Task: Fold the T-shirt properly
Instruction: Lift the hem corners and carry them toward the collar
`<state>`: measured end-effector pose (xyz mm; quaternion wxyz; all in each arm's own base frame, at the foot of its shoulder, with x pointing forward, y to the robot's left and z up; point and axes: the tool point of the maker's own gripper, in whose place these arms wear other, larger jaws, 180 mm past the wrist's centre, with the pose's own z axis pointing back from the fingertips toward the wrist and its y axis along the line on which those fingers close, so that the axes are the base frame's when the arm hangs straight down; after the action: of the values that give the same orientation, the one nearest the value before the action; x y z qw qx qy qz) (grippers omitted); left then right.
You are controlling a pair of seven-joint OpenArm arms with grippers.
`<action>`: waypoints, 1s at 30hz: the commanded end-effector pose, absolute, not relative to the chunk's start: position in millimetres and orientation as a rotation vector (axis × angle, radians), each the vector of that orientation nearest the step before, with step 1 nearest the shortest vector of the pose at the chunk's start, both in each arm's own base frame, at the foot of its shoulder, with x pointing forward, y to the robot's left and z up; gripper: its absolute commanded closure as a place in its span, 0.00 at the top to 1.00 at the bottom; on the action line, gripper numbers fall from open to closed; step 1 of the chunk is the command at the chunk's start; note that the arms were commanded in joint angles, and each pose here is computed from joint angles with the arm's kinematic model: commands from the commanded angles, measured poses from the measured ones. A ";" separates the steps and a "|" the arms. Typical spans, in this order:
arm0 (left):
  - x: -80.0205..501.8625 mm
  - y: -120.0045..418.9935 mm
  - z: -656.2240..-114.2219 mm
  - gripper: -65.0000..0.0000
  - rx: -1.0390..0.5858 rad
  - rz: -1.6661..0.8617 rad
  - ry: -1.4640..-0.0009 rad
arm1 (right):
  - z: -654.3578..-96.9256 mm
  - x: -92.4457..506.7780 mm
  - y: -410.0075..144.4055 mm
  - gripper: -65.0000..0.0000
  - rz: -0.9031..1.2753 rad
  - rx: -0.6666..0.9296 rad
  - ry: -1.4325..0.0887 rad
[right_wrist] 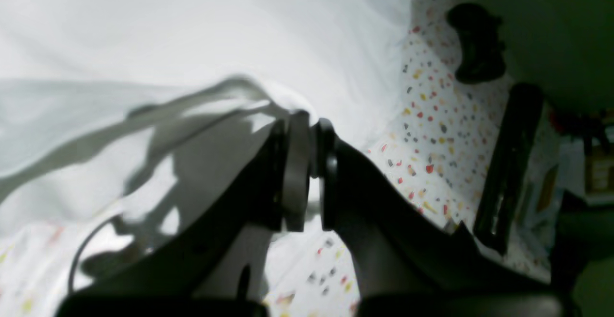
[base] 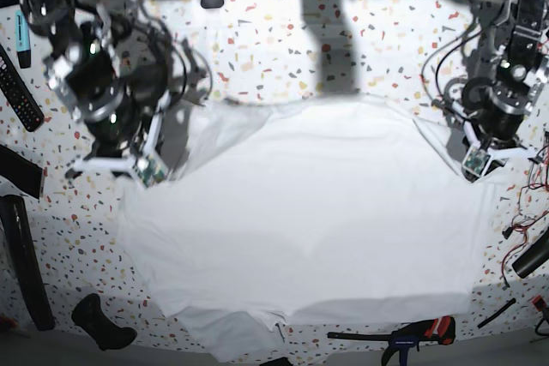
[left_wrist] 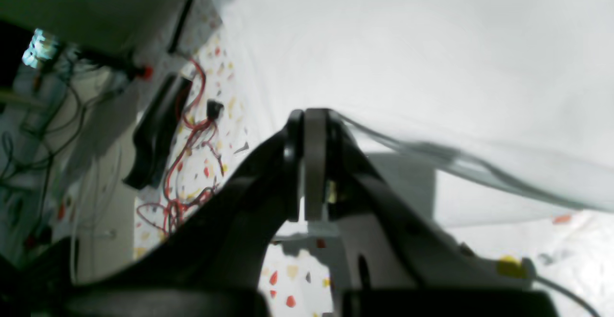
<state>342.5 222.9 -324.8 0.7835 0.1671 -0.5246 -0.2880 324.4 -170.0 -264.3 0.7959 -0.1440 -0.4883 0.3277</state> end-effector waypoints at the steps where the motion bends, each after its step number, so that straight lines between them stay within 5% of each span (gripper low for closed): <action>1: 352.8 225.7 -305.5 0.00 0.389 -0.610 -1.191 | -249.3 340.3 -176.1 0.00 0.688 -0.348 -1.106; 30: 458.7 270.3 -336.7 0.00 0.258 -0.234 -1.192 | -259.1 513.2 -150.0 0.00 0.303 -0.174 -1.116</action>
<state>447.4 264.0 -360.0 0.8315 0.1101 -0.5328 -0.1125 500.9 -149.9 -287.1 0.8537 -0.0790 -0.4940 0.1447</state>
